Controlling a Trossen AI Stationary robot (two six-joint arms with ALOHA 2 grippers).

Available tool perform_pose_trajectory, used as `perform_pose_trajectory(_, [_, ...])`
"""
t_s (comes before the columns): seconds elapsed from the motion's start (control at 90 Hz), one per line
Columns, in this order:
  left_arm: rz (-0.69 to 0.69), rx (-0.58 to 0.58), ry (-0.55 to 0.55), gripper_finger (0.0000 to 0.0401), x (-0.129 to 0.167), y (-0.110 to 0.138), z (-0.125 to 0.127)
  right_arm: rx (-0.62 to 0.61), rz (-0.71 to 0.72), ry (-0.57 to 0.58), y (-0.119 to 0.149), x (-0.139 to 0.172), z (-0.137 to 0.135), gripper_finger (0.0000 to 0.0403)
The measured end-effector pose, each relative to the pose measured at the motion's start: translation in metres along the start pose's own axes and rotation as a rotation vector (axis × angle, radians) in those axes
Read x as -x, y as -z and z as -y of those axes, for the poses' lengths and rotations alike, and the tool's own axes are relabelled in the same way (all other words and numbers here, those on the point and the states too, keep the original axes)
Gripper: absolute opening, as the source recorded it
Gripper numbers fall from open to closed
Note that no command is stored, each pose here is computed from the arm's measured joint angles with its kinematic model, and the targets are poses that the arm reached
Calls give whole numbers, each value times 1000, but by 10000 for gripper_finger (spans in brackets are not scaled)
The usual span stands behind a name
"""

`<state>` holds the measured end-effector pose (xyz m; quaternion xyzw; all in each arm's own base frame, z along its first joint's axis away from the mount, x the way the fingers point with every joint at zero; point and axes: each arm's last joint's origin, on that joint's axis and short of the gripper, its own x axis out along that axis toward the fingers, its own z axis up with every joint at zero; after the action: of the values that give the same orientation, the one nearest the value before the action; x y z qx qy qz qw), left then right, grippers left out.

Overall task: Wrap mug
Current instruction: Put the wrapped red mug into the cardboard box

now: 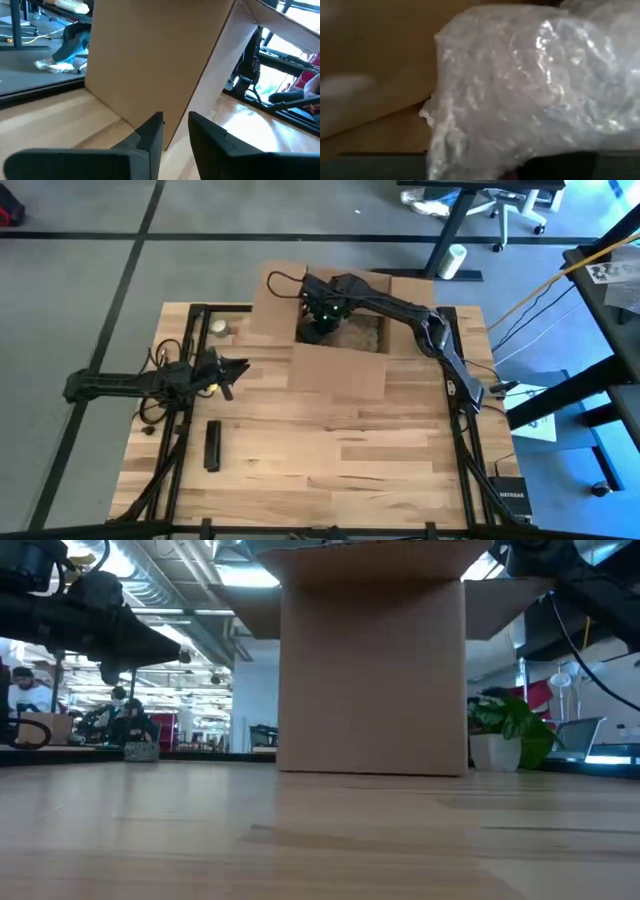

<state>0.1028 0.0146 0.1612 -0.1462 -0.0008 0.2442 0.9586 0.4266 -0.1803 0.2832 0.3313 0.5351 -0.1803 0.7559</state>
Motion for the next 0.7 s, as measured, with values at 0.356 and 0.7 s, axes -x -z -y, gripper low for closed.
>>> perform_pose_trajectory(0.356, [-1, 32, 2, 74, 0, 0, 0, 26, 46, -24, 5, 26, -5, 103])
perform_pose_trajectory(0.7, [-1, 13, 3, 74, 0, 0, 0, 46, 136, -41, 15, 68, -11, 104])
